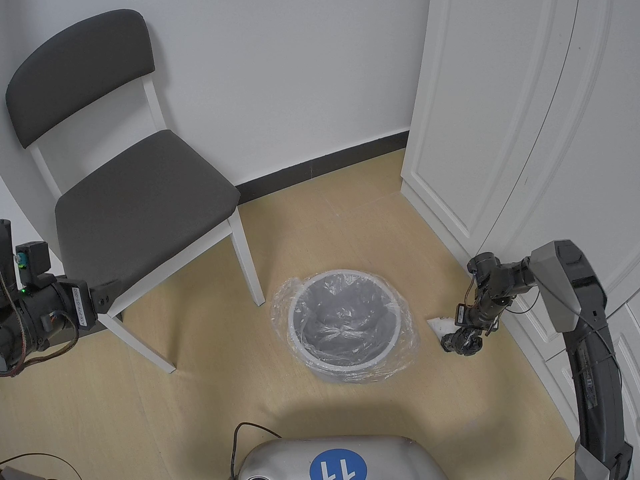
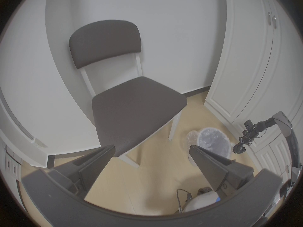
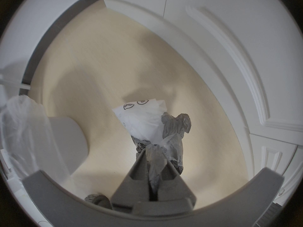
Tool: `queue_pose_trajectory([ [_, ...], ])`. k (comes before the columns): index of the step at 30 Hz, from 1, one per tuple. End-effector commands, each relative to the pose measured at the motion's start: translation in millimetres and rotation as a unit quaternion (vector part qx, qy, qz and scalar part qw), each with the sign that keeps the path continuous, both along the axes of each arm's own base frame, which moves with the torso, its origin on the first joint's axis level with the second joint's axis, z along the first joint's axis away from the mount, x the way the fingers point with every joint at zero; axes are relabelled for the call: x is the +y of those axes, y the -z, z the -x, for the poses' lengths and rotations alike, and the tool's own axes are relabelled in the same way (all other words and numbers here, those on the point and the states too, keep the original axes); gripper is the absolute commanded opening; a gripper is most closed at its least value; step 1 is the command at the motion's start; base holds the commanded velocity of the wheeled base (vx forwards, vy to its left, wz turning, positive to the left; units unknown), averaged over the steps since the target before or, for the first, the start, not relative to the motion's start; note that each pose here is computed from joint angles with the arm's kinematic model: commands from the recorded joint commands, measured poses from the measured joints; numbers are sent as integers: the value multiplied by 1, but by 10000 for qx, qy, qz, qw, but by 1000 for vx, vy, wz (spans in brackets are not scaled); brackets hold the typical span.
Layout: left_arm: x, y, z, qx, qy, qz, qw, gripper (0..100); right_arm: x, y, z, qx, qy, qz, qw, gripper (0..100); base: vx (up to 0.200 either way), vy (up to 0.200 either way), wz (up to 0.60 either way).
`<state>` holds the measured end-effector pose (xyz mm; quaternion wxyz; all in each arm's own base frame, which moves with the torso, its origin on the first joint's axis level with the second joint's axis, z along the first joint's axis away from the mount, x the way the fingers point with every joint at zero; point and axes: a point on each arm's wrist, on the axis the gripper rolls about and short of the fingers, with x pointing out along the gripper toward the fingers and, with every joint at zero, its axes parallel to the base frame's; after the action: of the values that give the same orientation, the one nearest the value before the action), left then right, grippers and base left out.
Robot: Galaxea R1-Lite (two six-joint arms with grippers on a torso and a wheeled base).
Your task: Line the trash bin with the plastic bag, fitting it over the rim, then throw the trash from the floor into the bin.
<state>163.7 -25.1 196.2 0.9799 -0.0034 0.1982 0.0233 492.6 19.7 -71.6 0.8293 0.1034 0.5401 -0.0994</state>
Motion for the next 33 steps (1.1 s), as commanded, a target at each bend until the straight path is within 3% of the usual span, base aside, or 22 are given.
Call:
queue_pose_trajectory([
  [1, 4, -27, 23, -963, -63, 130, 9952, 100, -17, -122, 30, -1348, -122, -486, 9896, 0, 0, 0, 0],
  [2, 6, -33, 32, -1192, -35, 101, 9928, 100, -19, -158, 46, -1792, -217, -613, 9817, 0, 0, 0, 0],
  [3, 6, -34, 33, -1214, -28, 107, 9925, 100, -19, -160, 47, -1822, -223, -619, 9811, 0, 0, 0, 0],
  [4, 7, -40, 45, -1447, 33, 0, 9895, 100, -21, -199, 68, -2309, -267, -621, 9706, 0, 0, 0, 0],
  [5, 8, -42, 50, -1546, 63, -83, 9879, 100, -21, -218, 80, -2569, -279, -606, 9641, 0, 0, 0, 0],
  [9, 11, -50, 66, -1871, 184, -430, 9812, 100, -19, -267, 123, -3445, -504, -471, 9362, 0, 0, 0, 0],
  [10, 10, -52, 69, -1966, 274, -510, 9788, 100, -17, -279, 137, -3737, -641, -392, 9245, 0, 0, 0, 0],
  [11, 8, -54, 69, -2043, 367, -530, 9768, 100, -15, -286, 145, -3921, -718, -336, 9165, 0, 0, 0, 0],
  [13, 8, -54, 69, -2043, 367, -530, 9768, 100, -15, -286, 146, -3949, -730, -323, 9152, 0, 0, 0, 0],
  [14, 0, -59, 69, -2353, 703, -392, 9686, 100, -5, -294, 167, -4379, -1044, -119, 8929, 0, 0, 0, 0],
  [18, -11, -61, 67, -2757, 1105, -113, 9548, 100, 10, -299, 189, -5022, -1573, 207, 8501, 0, 0, 0, 0],
  [19, -11, -61, 67, -2757, 1105, -113, 9548, 100, 10, -299, 189, -5022, -1573, 207, 8501, 0, 0, 0, 0],
  [20, -11, -57, 66, -2831, 1116, -135, 9525, 100, 24, -296, 196, -5120, -1853, 219, 8385, 0, 0, 0, 0],
  [21, -12, -54, 65, -2846, 1130, -141, 9519, 100, 35, -295, 198, -5104, -2029, 165, 8355, 0, 0, 0, 0],
  [23, -12, -53, 66, -2874, 1141, -129, 9509, 100, 45, -295, 198, -5086, -2166, 82, 8333, 0, 0, 0, 0],
  [24, -12, -48, 66, -2866, 1147, -106, 9511, 100, 66, -299, 189, -4953, -2419, -80, 8343, 0, 0, 0, 0],
  [26, -12, -45, 66, -2830, 1171, -88, 9519, 100, 81, -307, 183, -4644, -2551, -278, 8476, 0, 0, 0, 0],
  [27, -12, -45, 66, -2830, 1171, -88, 9519, 100, 81, -307, 183, -4644, -2551, -278, 8476, 0, 0, 0, 0],
  [28, -13, -45, 66, -2839, 1217, -97, 9510, 100, 94, -320, 184, -4245, -2369, -842, 8698, 0, 0, 0, 0],
  [30, -14, -46, 66, -2912, 1239, -97, 9485, 100, 107, -334, 182, -3921, -2047, -1555, 8833, 0, 0, 0, 0],
  [33, -14, -45, 66, -2983, 1244, -73, 9463, 100, 115, -347, 171, -3630, -1651, -2054, 8937, 0, 0, 0, 0],
])
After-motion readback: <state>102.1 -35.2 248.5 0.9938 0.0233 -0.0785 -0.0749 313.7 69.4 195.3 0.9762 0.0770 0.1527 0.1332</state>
